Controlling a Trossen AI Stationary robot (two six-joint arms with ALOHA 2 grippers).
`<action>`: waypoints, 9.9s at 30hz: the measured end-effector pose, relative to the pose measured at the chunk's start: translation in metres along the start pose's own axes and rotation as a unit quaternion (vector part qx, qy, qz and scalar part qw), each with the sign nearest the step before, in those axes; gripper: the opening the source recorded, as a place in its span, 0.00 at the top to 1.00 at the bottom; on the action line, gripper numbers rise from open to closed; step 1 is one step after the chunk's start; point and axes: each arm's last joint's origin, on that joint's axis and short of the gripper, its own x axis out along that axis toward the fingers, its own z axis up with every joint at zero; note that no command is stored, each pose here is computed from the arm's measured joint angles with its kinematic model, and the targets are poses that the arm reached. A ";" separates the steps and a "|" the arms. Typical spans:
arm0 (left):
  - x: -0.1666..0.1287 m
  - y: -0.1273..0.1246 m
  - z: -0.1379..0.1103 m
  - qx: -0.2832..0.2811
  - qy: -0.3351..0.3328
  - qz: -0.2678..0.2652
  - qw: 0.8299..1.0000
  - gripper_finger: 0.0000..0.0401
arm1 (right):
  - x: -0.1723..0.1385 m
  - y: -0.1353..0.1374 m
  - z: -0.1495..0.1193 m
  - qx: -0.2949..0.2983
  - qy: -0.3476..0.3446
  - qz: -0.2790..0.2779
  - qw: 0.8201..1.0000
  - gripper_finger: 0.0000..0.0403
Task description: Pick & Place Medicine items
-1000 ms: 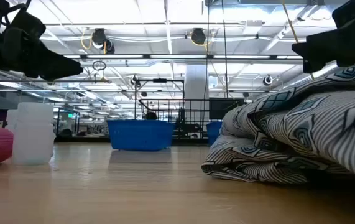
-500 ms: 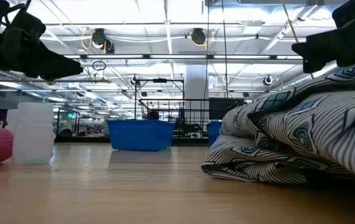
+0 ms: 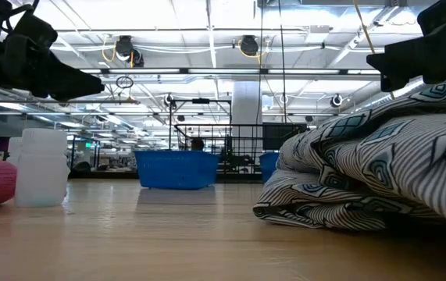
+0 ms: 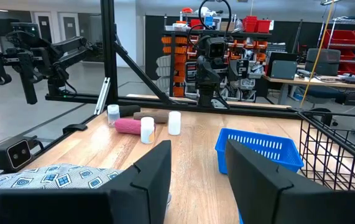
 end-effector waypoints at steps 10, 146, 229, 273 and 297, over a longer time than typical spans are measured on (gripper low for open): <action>0.000 0.000 0.000 0.000 0.000 0.000 1.000 0.44 | 0.000 0.000 0.000 0.000 0.000 0.000 1.000 0.65; -0.001 -0.019 0.111 -0.323 0.434 -0.003 0.841 0.44 | 0.000 0.000 0.000 0.000 0.000 0.000 1.000 0.65; 0.066 -0.079 0.109 -0.478 0.396 0.185 0.761 0.87 | 0.000 0.000 0.000 0.000 0.000 0.000 1.000 0.65; 0.201 0.049 0.003 -0.490 0.449 0.200 0.720 0.70 | 0.000 0.000 0.000 0.000 0.000 0.000 1.000 0.65; 0.207 0.045 0.008 -0.444 0.439 0.138 0.769 0.69 | 0.000 0.000 0.000 0.000 0.000 0.000 1.000 0.65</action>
